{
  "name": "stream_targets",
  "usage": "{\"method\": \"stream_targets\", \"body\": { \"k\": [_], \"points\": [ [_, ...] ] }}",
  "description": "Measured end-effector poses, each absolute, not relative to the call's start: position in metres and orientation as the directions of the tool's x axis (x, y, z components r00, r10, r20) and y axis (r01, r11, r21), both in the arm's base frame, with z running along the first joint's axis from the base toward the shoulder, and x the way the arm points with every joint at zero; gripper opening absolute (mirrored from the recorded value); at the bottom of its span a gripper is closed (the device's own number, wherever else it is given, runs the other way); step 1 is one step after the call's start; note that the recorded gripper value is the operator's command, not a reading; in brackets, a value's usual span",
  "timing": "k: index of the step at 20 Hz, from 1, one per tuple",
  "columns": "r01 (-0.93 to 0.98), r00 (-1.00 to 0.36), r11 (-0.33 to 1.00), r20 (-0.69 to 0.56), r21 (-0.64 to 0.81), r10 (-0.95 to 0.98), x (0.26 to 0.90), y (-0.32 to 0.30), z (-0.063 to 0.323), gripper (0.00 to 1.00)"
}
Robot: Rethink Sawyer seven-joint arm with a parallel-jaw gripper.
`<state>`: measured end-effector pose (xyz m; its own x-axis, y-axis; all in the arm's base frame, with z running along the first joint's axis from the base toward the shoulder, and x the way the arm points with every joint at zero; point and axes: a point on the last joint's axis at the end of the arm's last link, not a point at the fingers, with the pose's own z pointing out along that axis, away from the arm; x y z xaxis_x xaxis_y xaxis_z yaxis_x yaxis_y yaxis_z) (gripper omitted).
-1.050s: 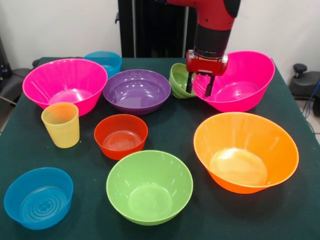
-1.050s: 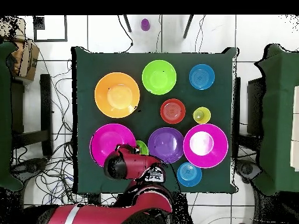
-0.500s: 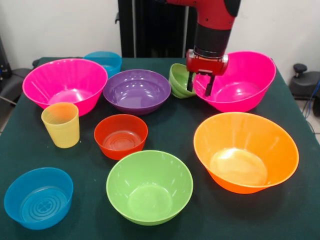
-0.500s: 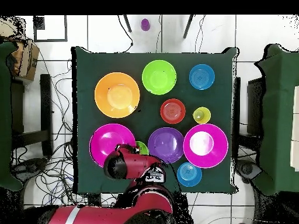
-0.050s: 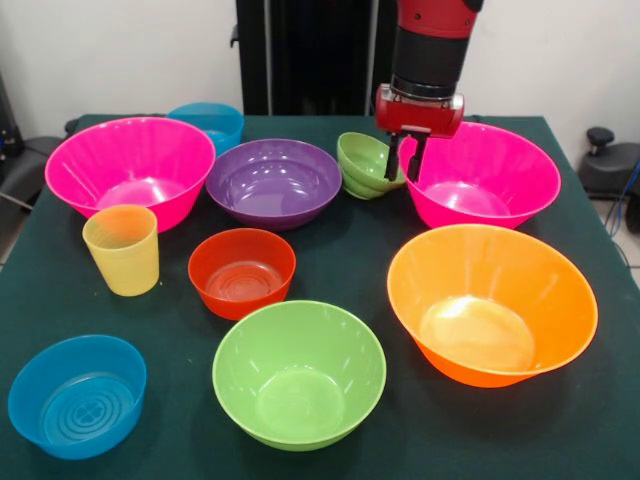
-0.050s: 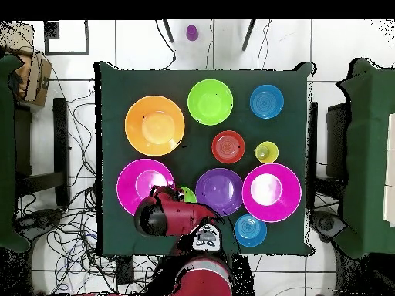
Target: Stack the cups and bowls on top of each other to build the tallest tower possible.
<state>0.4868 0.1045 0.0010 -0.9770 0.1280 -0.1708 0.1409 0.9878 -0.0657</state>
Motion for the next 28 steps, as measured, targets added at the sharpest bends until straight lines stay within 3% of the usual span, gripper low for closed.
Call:
{"method": "stream_targets", "body": {
  "k": [28],
  "points": [
    [0.130, -0.978, 0.989, -0.174, -0.077, 0.115, 0.4848, 0.1069, 0.0028, 0.00]
  ]
}}
